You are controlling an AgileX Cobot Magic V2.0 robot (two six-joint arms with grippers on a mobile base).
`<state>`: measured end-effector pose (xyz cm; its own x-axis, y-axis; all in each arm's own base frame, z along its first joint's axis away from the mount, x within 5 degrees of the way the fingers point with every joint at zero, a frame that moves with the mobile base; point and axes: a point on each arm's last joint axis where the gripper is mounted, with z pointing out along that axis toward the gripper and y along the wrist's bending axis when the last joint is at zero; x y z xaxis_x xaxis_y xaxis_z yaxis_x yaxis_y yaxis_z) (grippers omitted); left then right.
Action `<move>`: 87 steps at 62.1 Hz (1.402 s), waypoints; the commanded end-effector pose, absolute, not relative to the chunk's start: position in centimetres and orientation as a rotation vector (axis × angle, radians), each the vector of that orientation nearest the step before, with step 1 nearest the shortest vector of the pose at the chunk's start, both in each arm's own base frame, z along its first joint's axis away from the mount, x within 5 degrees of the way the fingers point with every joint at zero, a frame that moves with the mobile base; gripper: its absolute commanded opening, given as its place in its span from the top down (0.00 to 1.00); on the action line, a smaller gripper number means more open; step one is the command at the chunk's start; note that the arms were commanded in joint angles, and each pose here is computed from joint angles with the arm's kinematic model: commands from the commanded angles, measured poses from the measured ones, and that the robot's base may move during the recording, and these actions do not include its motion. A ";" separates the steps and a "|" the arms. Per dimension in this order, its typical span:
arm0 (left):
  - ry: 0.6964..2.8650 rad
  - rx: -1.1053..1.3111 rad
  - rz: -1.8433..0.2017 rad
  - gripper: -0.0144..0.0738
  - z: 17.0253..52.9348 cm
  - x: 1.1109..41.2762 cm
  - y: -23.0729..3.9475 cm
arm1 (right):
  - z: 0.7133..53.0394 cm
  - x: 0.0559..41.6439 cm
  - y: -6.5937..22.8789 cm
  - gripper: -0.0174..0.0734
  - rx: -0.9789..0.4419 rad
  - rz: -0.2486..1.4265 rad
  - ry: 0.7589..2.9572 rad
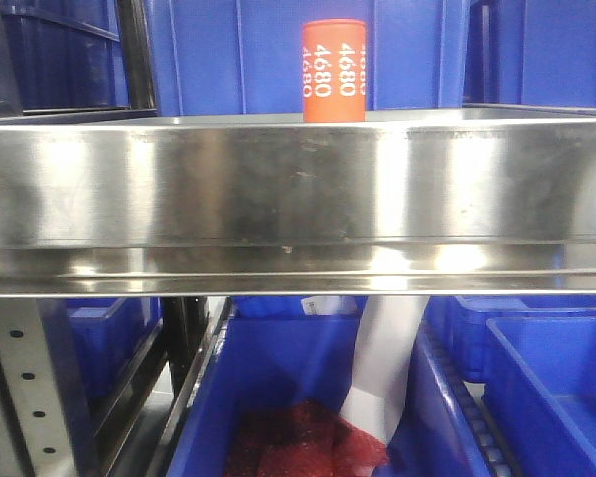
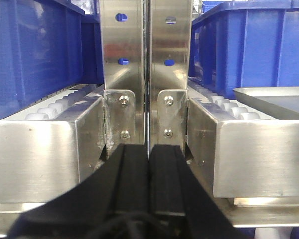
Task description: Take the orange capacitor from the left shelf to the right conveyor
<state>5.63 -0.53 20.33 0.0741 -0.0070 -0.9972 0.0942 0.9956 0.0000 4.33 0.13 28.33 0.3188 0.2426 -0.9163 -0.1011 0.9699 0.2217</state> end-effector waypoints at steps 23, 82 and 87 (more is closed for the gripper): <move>1.414 0.064 -0.084 0.96 21.3 5.6 -0.5 | 39.6 15.1 6.6 0.75 -0.307 0.317 1.572; 1.414 0.064 -0.084 0.96 21.3 5.6 -0.5 | 27.4 30.2 17.9 0.13 -0.390 0.552 1.692; 1.414 0.064 -0.084 0.96 21.3 5.6 -0.5 | 27.1 30.4 18.0 0.23 -0.390 0.559 1.685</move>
